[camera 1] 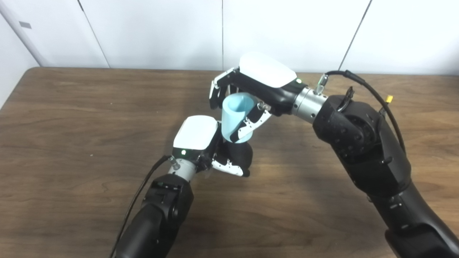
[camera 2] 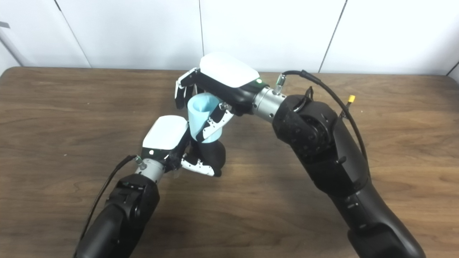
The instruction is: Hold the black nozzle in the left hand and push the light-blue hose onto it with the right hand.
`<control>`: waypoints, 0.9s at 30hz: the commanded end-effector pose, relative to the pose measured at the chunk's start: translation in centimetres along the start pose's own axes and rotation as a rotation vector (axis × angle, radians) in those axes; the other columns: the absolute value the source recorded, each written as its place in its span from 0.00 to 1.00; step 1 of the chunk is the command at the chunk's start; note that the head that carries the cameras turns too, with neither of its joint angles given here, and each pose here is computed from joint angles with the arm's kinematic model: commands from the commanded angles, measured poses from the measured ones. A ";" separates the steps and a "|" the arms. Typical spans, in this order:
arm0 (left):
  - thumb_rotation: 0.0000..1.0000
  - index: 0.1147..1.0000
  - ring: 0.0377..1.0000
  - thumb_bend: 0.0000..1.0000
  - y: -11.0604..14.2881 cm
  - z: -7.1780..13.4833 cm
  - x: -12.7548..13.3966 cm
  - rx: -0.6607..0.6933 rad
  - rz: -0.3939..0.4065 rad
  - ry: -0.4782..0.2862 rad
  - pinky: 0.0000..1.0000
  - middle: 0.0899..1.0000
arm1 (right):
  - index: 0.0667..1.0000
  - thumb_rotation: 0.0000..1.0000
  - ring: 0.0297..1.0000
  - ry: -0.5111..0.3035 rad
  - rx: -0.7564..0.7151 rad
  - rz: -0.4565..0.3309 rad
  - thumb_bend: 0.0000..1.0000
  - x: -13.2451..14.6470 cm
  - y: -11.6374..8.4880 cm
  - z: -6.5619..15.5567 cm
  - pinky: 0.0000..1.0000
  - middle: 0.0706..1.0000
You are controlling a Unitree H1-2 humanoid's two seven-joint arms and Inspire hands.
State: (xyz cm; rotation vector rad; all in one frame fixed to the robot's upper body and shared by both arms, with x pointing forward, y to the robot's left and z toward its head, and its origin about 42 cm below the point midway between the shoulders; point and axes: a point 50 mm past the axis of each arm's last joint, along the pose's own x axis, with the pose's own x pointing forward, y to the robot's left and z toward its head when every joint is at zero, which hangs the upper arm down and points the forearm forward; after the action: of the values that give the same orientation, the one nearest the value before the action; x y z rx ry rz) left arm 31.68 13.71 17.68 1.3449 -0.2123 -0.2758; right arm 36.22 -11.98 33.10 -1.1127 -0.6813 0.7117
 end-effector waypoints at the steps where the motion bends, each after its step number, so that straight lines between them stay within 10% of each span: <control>1: 0.00 0.42 0.48 0.52 0.4 0.8 0.4 0.000 0.012 -0.028 0.40 0.44 | 0.48 0.00 0.34 -0.020 -0.019 -0.004 0.51 0.0 -0.6 0.2 0.29 0.47; 6: 0.00 0.42 0.47 0.52 0.4 0.8 0.4 -0.005 0.013 -0.026 0.39 0.43 | 0.54 0.00 0.35 -0.012 -0.028 -0.002 0.51 -0.2 -0.6 0.0 0.32 0.45; 8: 0.00 0.42 0.46 0.52 0.4 0.7 0.4 -0.011 0.012 -0.027 0.39 0.43 | 0.61 0.19 0.60 -0.010 -0.063 0.001 0.79 -0.4 -0.6 0.1 0.52 0.60; 13: 0.00 0.42 0.44 0.52 0.5 0.6 0.3 -0.004 0.007 -0.025 0.37 0.42 | 0.79 0.62 0.92 -0.015 -0.134 -0.004 0.78 -0.7 -0.6 0.1 0.84 0.83; 20: 0.00 0.42 0.47 0.52 0.4 0.6 0.2 -0.011 0.006 -0.018 0.39 0.43 | 0.88 0.86 0.98 -0.003 -0.150 -0.026 0.70 -1.0 -0.9 0.1 0.89 0.90; 27: 0.00 0.42 0.47 0.52 0.5 0.6 0.1 -0.009 0.000 -0.017 0.40 0.43 | 0.89 0.88 1.00 -0.004 -0.141 -0.056 0.66 -1.2 -1.4 0.1 0.87 0.90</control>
State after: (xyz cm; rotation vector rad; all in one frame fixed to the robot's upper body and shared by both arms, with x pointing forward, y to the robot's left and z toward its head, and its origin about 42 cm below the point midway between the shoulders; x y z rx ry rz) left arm 31.68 13.60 17.74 1.3399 -0.2056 -0.2806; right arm 35.90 -13.40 32.27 -1.2312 -0.6779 0.6750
